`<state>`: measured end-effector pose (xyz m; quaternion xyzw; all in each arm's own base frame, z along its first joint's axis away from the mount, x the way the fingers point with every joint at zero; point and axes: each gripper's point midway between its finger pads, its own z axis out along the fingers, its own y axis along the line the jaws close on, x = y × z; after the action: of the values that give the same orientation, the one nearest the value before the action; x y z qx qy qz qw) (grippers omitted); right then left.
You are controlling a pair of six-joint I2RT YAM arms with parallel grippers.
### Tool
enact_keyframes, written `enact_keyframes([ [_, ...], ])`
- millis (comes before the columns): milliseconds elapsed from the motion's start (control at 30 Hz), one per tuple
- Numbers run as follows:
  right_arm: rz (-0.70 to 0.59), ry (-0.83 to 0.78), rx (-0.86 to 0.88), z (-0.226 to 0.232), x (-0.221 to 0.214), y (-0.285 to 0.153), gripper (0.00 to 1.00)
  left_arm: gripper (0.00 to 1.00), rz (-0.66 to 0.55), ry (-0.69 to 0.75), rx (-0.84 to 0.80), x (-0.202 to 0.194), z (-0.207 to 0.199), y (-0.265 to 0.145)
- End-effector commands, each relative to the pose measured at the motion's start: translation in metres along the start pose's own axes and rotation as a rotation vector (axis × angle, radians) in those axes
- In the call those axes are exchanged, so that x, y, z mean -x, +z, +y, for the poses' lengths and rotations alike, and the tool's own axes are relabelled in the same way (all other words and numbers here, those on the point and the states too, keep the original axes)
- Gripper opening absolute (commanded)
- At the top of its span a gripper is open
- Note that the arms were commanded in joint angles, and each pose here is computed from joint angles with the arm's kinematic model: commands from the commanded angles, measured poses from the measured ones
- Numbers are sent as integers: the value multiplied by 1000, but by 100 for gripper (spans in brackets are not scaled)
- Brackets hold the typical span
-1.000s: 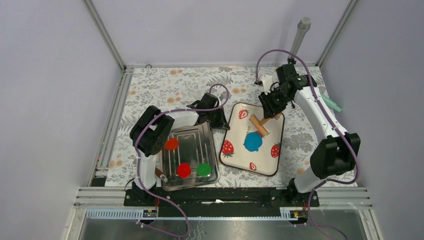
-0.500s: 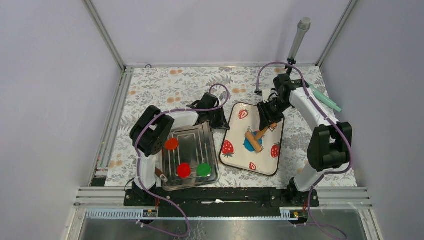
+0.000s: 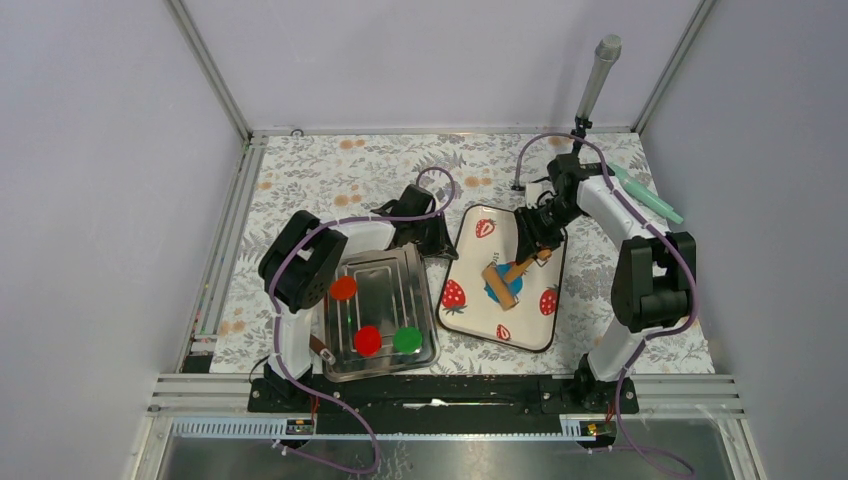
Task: Roll out the dumpling wrappers from the dough
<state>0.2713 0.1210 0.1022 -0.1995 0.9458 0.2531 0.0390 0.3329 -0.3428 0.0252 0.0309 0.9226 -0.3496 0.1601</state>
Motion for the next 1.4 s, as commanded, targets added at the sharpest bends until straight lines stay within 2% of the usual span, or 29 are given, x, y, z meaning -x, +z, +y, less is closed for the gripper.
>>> enact_keyframes([
  [0, 91, -30, -104, -27, -19, 38, 0, 0, 44, -48, 120, -14, 38, 2],
  [300, 126, -35, -117, -24, -32, 56, 0, 0, 44, -53, 120, -15, 39, 2],
  [433, 96, -65, 2, 2, -23, 52, 0, 0, 36, -49, 119, -13, 38, 1],
  [600, -25, -253, 205, 68, 14, -11, 0, 0, 33, -43, 119, -12, 38, 1],
  [700, -46, -351, 243, 97, 25, -58, 0, 0, 29, -39, 119, -11, 38, 1],
  [767, -43, -449, 193, 101, 25, -73, 0, 0, 28, -37, 118, -10, 38, 1],
  [900, -52, -699, -29, 82, 23, -85, 0, 0, 27, -32, 115, -10, 36, 1],
  [1000, -51, -903, -203, 70, 21, -81, 0, 0, 29, -33, 115, -10, 36, 2],
  [1167, -94, -1265, -487, 74, 29, -64, 0, 0, 31, -34, 116, -11, 37, 2],
  [1367, -51, -1421, -544, 82, 16, -46, 0, 0, 29, -31, 121, -12, 38, 3],
])
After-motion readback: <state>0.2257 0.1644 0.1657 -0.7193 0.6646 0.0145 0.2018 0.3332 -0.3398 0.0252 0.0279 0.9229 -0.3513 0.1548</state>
